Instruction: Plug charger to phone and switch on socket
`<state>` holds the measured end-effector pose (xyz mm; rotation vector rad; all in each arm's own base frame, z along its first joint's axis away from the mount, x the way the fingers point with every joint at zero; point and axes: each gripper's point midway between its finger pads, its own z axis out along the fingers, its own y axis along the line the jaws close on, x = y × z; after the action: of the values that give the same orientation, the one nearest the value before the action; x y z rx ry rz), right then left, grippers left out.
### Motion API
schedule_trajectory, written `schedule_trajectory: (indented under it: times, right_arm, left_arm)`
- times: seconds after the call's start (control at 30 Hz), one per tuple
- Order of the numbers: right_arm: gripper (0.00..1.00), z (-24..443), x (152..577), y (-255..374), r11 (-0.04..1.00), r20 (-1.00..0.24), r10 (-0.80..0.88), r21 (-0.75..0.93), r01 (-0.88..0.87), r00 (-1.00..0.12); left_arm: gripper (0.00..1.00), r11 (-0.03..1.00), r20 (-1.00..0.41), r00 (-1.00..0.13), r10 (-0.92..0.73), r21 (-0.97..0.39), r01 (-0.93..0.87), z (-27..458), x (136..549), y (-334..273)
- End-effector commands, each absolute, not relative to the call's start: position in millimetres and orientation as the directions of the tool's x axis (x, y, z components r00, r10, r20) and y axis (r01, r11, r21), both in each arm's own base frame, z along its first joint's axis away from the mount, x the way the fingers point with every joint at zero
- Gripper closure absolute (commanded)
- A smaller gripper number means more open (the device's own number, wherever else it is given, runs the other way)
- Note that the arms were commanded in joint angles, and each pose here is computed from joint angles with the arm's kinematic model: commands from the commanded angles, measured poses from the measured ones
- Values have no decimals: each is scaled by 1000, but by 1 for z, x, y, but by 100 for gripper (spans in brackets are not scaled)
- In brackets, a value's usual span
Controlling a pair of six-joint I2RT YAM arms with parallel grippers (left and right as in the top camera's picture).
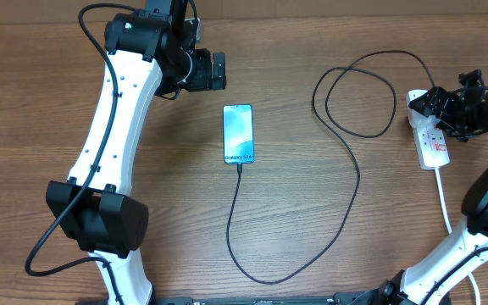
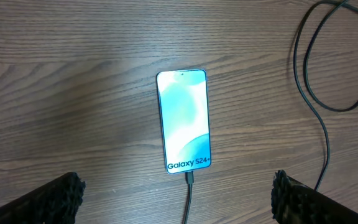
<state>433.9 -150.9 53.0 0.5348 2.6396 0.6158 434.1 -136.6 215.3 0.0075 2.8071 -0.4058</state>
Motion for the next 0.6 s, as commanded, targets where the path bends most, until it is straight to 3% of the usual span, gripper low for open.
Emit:
schedule_trajectory:
  times: [0.0, 0.57]
  right_arm:
    - [0, 40, 431, -145, 822, -235, 440, 495, 283, -867]
    - [0, 34, 425, -144, 834, -206, 432, 461, 303, -878]
  left_arm:
    - [0, 962, -292, -956, -27, -266, 55, 211, 435, -136]
    - [0, 962, -293, -956, -27, -266, 54, 211, 435, -136]
